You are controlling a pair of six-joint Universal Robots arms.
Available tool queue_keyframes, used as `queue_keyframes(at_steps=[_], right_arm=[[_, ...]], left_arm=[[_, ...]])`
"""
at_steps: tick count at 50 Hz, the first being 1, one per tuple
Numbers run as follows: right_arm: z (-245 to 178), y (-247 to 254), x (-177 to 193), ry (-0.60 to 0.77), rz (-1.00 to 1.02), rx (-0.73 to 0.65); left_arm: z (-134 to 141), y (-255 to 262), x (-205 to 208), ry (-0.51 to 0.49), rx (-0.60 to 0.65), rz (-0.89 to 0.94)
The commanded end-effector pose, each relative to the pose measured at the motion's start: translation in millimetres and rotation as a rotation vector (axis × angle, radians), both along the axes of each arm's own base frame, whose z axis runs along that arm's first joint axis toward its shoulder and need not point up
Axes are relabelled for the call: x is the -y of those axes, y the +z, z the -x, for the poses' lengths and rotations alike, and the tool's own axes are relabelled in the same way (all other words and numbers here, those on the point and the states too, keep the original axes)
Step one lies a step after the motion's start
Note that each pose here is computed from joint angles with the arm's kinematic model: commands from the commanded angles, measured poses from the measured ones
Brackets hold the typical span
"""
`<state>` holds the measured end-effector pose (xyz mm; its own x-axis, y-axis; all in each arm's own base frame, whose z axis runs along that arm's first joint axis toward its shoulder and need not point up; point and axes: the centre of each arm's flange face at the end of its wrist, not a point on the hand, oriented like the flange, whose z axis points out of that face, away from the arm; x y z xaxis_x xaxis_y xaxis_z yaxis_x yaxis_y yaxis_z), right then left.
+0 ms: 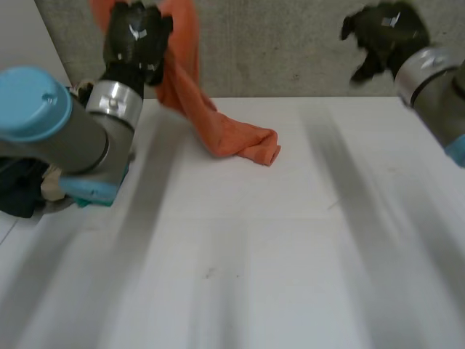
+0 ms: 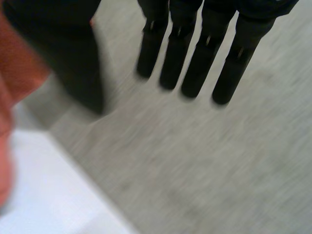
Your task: Fold the laundry.
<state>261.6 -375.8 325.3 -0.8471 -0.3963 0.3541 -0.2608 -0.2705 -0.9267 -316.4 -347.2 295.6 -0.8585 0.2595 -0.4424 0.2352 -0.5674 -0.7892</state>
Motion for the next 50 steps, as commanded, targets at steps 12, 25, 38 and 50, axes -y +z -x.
queue_keyframes(at_steps=[12, 25, 38, 50], right_arm=[[-84, -109, 2, 0.359, -0.239, -0.147], [-167, -202, -53, 0.53, -0.24, -0.229], [-104, -89, -14, 0.018, -0.057, -0.285], [-25, -127, -121, 0.107, -0.497, -0.755]], left_arm=[[-37, 10, -94, -0.069, 0.134, 0.015], [-53, 12, -136, -0.113, 0.146, 0.048], [-67, 2, -104, -0.037, 0.151, 0.024], [-44, -74, -95, -0.105, 0.236, -0.218]])
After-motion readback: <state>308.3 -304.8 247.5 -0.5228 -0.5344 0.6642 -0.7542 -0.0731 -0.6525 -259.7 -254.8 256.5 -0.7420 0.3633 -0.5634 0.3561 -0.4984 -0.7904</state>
